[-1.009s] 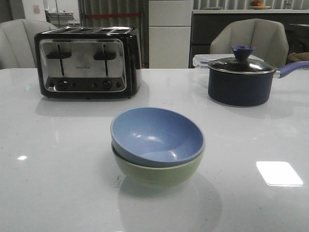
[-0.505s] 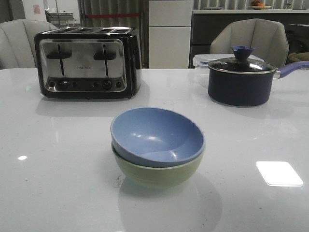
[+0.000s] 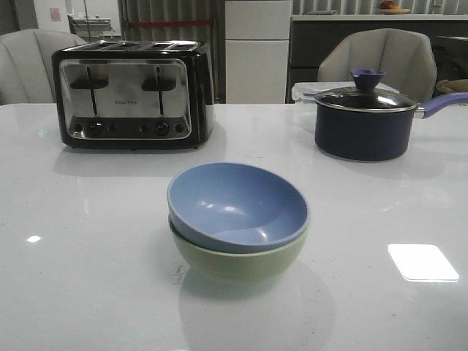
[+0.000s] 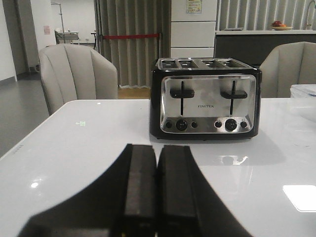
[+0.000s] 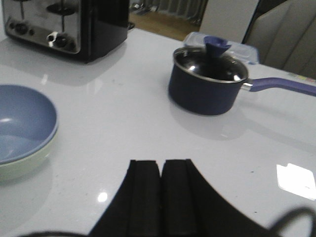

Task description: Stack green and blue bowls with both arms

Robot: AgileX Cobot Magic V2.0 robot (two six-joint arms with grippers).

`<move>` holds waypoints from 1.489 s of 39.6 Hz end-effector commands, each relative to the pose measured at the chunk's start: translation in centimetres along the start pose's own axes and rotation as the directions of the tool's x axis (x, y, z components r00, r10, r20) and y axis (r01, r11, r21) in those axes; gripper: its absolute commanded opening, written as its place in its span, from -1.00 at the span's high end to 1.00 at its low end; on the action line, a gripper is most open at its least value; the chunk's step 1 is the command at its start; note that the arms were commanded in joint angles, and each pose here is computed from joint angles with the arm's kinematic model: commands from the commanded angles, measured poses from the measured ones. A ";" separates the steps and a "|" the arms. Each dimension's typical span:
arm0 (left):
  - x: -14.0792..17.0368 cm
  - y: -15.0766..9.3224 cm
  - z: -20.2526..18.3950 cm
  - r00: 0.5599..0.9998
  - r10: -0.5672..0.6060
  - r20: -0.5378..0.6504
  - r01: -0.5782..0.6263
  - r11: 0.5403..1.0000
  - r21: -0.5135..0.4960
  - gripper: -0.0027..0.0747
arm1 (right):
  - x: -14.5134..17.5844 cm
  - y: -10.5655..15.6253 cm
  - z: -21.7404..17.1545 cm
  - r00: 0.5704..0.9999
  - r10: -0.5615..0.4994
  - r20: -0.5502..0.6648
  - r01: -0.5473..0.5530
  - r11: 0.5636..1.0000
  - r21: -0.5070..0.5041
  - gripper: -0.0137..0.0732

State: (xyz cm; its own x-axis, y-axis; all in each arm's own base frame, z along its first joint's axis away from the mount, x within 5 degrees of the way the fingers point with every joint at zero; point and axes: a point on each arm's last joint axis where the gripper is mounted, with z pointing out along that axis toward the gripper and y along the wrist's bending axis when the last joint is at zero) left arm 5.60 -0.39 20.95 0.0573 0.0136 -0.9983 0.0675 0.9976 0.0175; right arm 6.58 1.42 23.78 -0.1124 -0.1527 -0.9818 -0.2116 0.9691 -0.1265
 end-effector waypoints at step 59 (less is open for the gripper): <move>-0.8 0.0 -0.2 0.994 -0.017 0.104 0.017 1.000 0.002 0.69 | 2.8 -0.6 -1.0 0.941 0.155 0.302 -0.205 0.968 0.145 0.55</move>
State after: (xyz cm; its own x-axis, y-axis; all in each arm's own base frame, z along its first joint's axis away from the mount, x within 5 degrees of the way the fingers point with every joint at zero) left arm 5.60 -0.39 20.94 0.0556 0.0137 -0.9984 0.0676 0.9976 0.0175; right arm 5.68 0.21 20.13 0.0348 0.0676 -0.9971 -0.0399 0.9970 0.0662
